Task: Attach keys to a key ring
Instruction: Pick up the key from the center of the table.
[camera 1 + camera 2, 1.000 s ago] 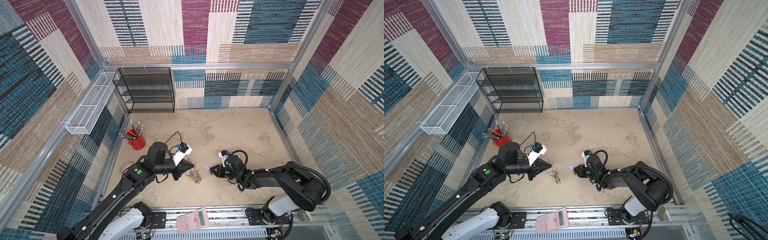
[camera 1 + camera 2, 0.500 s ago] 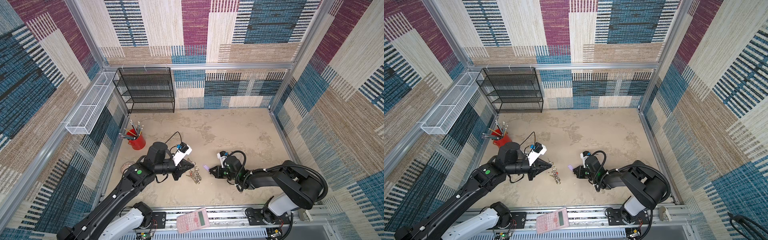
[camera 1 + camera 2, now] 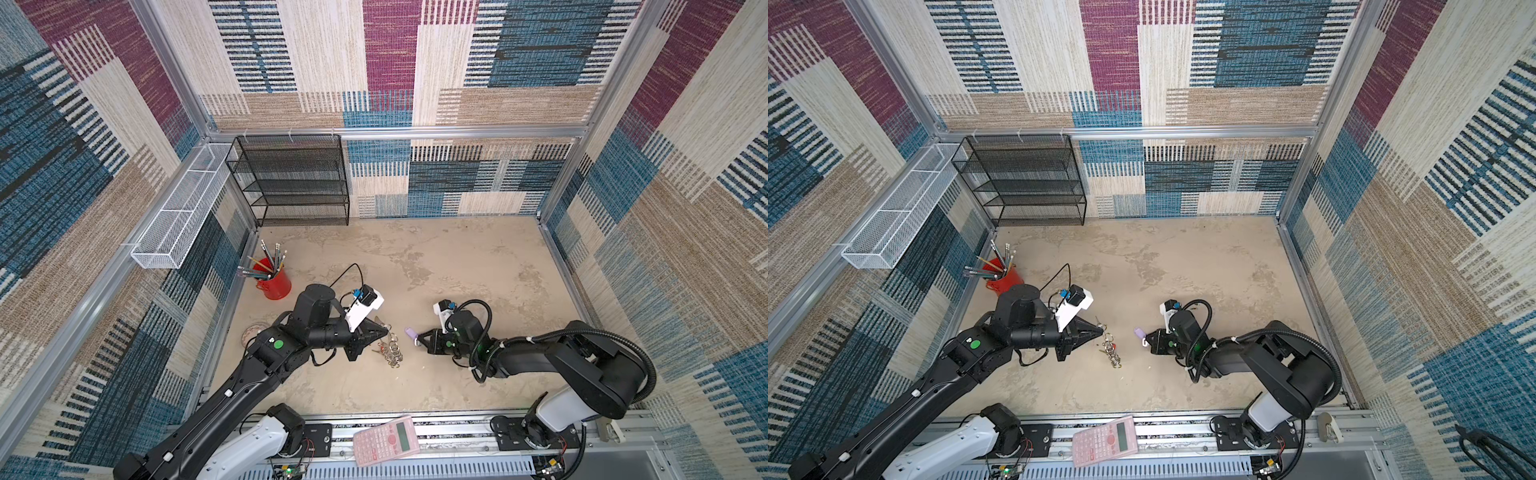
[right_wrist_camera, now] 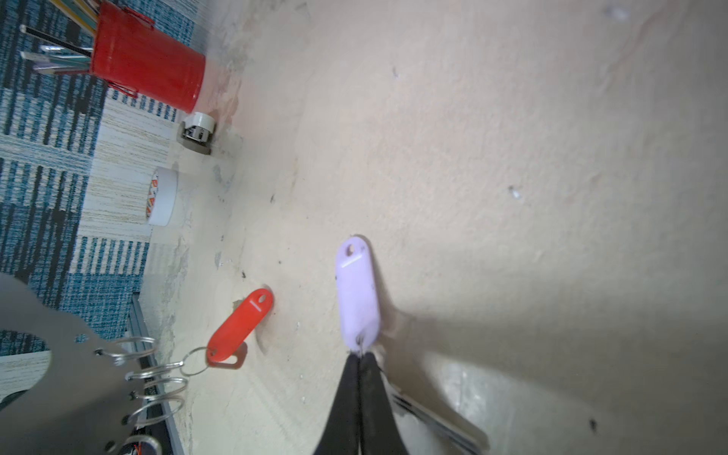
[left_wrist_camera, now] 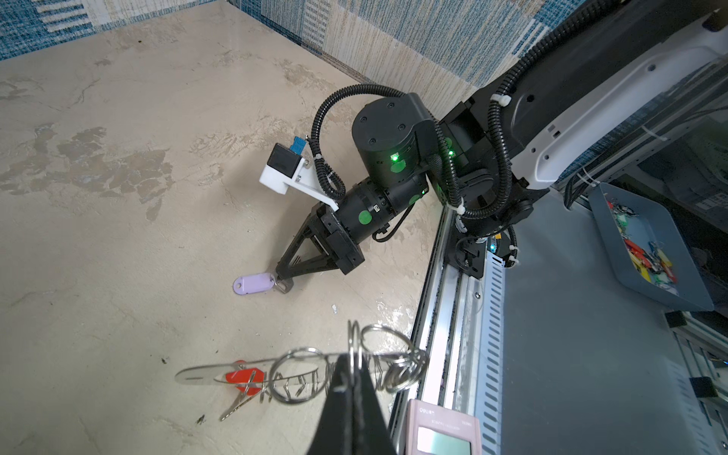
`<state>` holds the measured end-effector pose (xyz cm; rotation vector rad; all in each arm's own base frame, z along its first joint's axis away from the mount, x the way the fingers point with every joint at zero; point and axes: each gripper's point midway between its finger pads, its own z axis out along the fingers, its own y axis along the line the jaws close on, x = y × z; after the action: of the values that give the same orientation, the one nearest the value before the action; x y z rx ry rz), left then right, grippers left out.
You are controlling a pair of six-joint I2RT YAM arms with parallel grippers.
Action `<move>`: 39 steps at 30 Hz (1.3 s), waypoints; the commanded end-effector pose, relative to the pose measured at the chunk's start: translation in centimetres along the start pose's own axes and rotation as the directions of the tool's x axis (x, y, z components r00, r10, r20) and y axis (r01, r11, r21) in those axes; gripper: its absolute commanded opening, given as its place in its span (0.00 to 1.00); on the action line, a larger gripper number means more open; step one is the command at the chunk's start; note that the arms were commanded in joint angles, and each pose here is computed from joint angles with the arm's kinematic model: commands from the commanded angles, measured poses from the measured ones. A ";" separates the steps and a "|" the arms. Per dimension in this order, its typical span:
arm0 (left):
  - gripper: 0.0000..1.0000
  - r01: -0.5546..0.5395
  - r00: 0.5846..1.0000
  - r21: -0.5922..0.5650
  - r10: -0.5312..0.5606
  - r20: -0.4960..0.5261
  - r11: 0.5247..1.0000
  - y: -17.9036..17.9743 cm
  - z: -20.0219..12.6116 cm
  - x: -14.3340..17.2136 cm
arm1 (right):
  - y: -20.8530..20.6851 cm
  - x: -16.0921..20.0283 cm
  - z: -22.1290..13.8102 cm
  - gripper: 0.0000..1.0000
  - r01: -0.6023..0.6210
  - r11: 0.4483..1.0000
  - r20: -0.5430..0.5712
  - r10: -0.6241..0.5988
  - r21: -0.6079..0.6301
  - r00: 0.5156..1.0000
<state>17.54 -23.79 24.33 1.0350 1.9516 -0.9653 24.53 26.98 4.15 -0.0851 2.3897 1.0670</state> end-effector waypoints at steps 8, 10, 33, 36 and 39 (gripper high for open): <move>0.00 -0.012 1.000 0.000 0.012 0.029 1.000 -0.1 -0.1 -0.9 | 4.1 -1.8 -2.0 0.00 0.172 0.979 0.041 -0.168 -0.114 0.985; 0.00 -0.015 1.000 -0.008 0.015 0.026 1.000 0.1 -0.1 -0.9 | 5.2 -2.2 -2.6 0.00 0.223 0.964 0.057 -0.217 -0.144 0.975; 0.00 -0.228 0.969 -0.127 0.212 -0.129 0.965 2.8 0.3 -2.3 | 16.5 -5.6 -11.3 0.00 0.505 0.776 0.199 -0.464 -0.378 0.863; 0.00 -0.284 0.953 -0.125 0.266 -0.147 0.951 2.6 0.8 -2.7 | 16.9 -5.7 -11.7 0.00 0.519 0.767 0.190 -0.485 -0.378 0.854; 0.00 -0.331 0.937 -0.118 0.310 -0.162 0.936 2.4 1.3 -3.0 | 17.1 -5.8 -11.9 0.00 0.529 0.763 0.174 -0.502 -0.371 0.847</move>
<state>20.92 -24.78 25.32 1.2544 1.9091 -0.6450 20.49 29.48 25.34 -0.7494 1.8511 1.2444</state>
